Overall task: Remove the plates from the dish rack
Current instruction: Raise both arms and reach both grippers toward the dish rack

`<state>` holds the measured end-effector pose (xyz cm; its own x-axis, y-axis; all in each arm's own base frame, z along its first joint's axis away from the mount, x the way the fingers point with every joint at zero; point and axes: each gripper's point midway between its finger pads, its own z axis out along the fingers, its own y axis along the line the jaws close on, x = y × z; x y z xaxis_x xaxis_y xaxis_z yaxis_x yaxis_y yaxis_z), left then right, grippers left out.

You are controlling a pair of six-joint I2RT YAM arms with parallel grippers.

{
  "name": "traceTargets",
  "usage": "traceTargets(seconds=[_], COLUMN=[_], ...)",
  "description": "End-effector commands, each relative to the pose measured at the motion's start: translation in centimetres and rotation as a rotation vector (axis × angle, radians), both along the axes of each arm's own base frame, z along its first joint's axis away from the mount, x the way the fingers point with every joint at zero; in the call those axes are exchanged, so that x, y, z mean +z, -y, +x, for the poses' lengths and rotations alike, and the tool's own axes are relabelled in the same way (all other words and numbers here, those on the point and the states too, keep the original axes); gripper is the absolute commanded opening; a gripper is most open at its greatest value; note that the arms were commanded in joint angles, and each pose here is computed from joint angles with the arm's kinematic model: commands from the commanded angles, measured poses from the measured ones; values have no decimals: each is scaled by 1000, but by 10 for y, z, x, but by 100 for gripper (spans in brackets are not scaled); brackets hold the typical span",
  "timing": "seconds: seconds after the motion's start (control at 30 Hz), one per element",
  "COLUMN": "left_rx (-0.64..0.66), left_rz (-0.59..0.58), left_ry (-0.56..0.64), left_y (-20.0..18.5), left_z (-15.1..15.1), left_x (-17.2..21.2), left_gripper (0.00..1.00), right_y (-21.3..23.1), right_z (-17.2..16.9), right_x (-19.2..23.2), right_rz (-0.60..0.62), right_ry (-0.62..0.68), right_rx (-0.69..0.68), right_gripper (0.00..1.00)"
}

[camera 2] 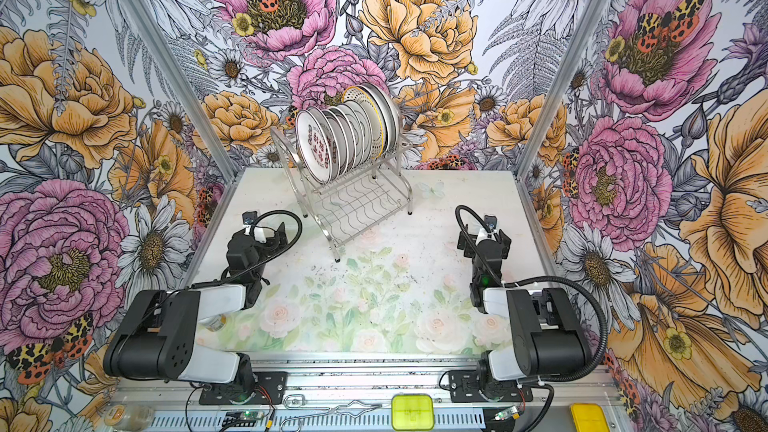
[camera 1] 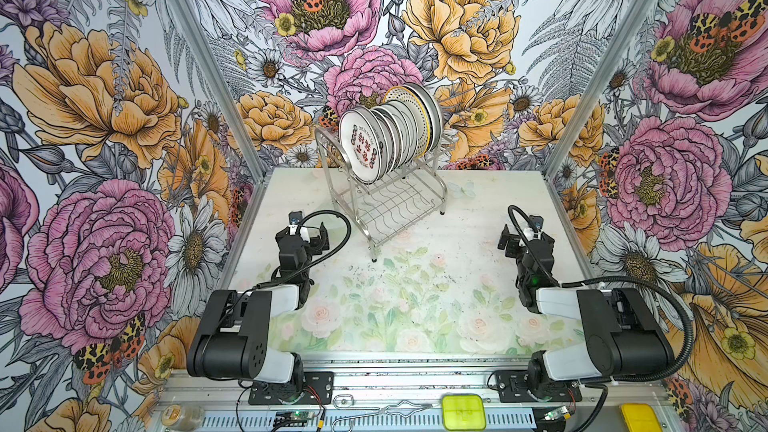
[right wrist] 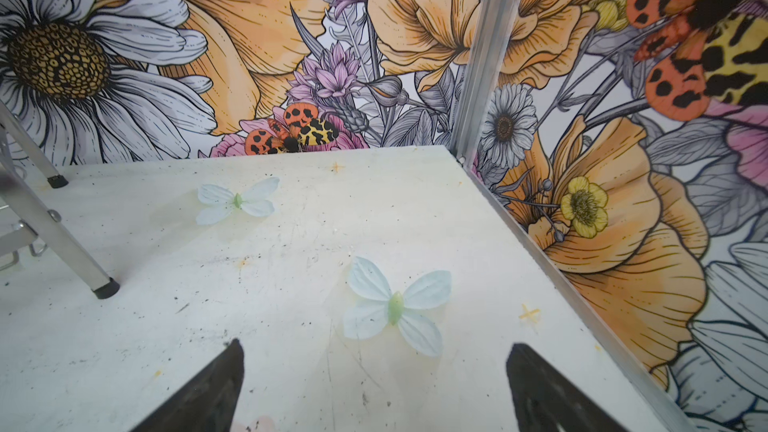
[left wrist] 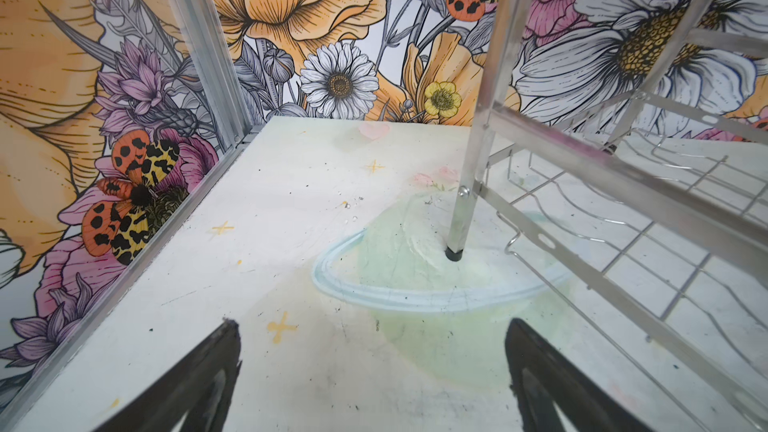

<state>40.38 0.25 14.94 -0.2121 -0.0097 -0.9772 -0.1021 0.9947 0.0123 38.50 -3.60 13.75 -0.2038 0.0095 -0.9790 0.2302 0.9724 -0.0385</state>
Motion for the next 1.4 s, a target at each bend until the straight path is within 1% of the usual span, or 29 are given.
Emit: traceTargets(seconds=[0.0,0.07,0.13,0.3,0.4,0.57,0.7,0.77,0.8,0.87,0.97,1.03,1.1,1.2,1.37], left_rx=[57,69,60,84,108,123,131,141,135,120,103,76,63,44,10], left_rz=[60,70,47,-31,-44,-66,-121,-140,-152,-182,-243,-274,-293,-310,-336], left_ry=[-81,-112,-141,-237,-259,-262,-316,-345,-357,-378,-413,-433,-437,-454,-468], left_y=[-3,1,9,15,16,20,25,28,32,40,52,63,70,78,90], left_z=[1,0,0,2,0,-7,-13,-17,-19,-22,-26,-28,-30,-33,-37], left_x=[3,8,15,28,34,49,54,54,54,54,53,52,53,52,51], left_gripper=[99,99,99,99,99,99,99,99,99,99,99,99,99,99,99], right_y=[5,8,10,-4,-9,-22,-37,-39,-42,-46,-62,-76,-92,-116,-141], right_z=[-6,-6,-4,6,11,17,20,20,21,21,23,26,30,36,51], right_x=[12,18,26,44,49,53,54,56,57,60,63,65,66,65,54], right_rz=[8,11,23,105,156,244,310,323,341,395,507,578,618,614,580], right_ry=[22,8,-14,-50,-80,-135,-191,-212,-231,-265,-305,-316,-332,-354,-389], right_rx=[-34,-53,-64,-5,10,55,96,53,53,37,67,112,151,200,226], right_gripper=[99,100,100,99,100,99,99,99,100,100,99,99,100,99,100])
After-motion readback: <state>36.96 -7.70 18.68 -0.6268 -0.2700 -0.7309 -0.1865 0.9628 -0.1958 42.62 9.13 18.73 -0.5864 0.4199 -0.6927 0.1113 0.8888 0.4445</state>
